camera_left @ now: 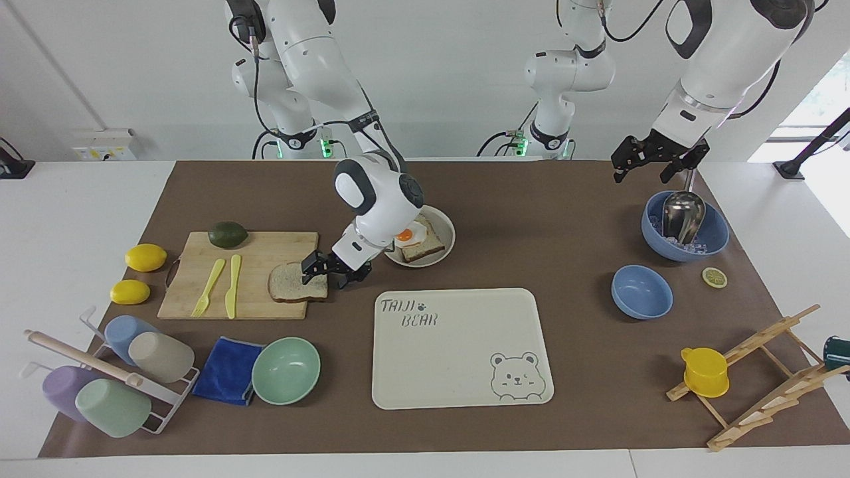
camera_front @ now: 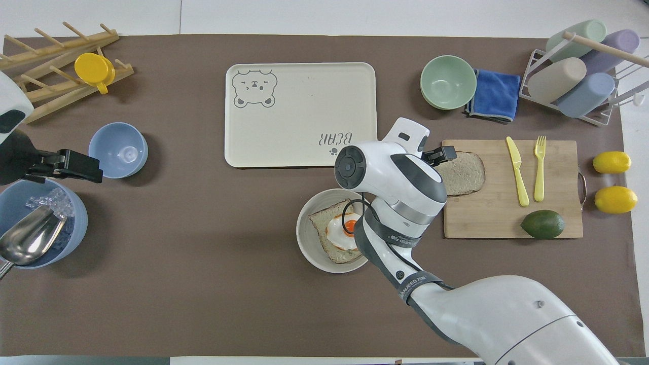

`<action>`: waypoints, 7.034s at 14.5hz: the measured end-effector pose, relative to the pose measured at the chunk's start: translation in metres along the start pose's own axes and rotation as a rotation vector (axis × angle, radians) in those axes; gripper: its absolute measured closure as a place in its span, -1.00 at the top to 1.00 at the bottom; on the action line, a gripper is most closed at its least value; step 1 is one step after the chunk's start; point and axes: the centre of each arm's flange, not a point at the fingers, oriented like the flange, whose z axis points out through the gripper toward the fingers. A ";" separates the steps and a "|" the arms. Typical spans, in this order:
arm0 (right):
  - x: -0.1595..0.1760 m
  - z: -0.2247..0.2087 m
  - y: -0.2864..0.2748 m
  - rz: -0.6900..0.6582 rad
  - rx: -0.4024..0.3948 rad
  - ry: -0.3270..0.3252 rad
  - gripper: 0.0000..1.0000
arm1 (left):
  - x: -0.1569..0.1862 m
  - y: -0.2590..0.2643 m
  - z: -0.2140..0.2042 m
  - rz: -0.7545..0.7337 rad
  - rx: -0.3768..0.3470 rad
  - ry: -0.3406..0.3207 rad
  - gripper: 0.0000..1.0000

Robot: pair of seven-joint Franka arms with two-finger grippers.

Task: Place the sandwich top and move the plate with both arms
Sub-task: 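Grasp the bread slice with the right gripper and lift it, then carry the bread slice with the right gripper onto the egg plate, then release the bread with the right gripper while the left gripper reaches forward, then grasp the white plate rim with the left gripper while the right retracts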

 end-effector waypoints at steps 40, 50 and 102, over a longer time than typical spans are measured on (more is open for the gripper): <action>-0.126 -0.289 0.078 -0.200 -0.008 -0.066 -0.82 | 0.000 0.000 0.000 0.000 0.000 0.000 1.00; -0.082 -0.258 -0.064 -0.135 0.166 -0.039 -0.82 | 0.000 0.000 0.000 0.000 0.000 0.000 1.00; -0.083 -0.144 0.361 0.293 0.643 -0.225 1.00 | -0.053 0.225 0.262 -0.033 -0.082 0.064 1.00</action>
